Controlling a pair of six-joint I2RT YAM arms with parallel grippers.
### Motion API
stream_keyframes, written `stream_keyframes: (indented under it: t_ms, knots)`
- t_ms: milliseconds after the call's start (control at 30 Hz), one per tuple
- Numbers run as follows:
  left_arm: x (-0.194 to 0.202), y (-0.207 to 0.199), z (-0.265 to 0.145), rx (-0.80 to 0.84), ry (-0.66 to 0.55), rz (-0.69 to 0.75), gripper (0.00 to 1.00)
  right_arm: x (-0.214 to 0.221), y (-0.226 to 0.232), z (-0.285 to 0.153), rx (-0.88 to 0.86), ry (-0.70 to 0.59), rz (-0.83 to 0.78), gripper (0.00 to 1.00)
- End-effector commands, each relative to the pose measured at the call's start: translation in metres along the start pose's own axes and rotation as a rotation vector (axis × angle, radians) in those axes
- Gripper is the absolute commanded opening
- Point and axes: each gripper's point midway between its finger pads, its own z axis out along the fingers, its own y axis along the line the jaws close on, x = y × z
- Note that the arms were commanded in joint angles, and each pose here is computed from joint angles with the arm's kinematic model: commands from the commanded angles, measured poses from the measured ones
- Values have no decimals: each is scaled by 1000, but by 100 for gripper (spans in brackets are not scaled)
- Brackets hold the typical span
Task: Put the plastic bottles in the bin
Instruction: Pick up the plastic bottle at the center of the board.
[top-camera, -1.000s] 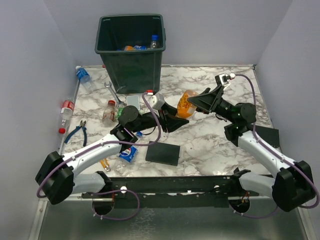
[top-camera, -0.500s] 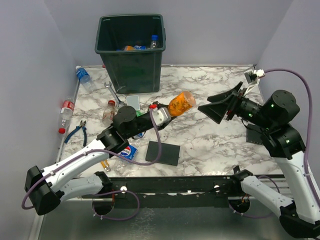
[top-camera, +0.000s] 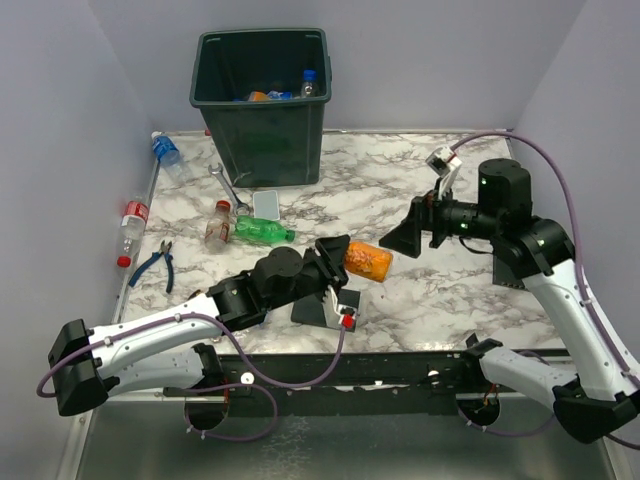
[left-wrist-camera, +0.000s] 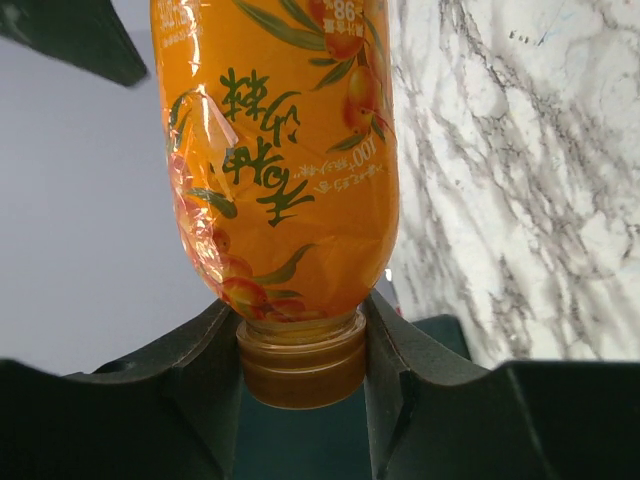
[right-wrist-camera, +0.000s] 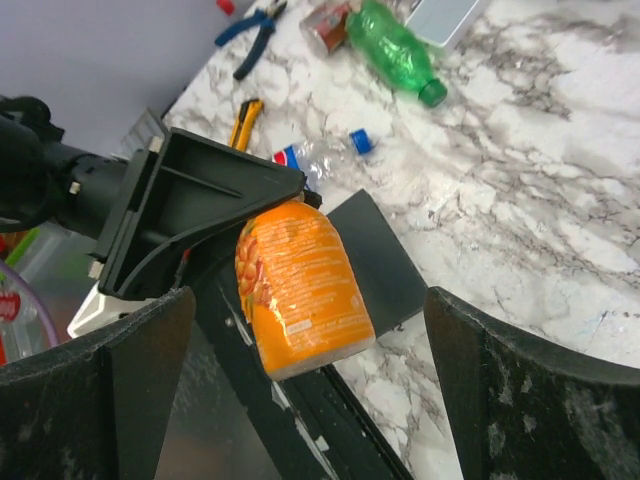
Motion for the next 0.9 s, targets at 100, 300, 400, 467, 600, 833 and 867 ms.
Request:
stream_keyframes:
  t_ms: [100,300,400,467,600,833,867]
  knots:
    - [-7,22,-5,-6,16,255,0,43,6,17,-98,159,-39,100]
    - [-3,23,-11,9,42,277,0,71,10,31,-137,251,-40,97]
    - [-3,25,-13,11,44,281,0,84,15,39,-161,296,-44,96]
    - [-3,28,-13,12,45,285,0,92,19,45,-177,319,-47,96]
    - [-6,35,-13,2,33,285,0,105,9,59,-123,344,-55,90]
    - [-7,41,-13,-12,28,263,0,100,2,64,-75,268,-102,55]
    - [-7,42,-14,-14,29,252,8,97,2,62,-68,252,-111,51]
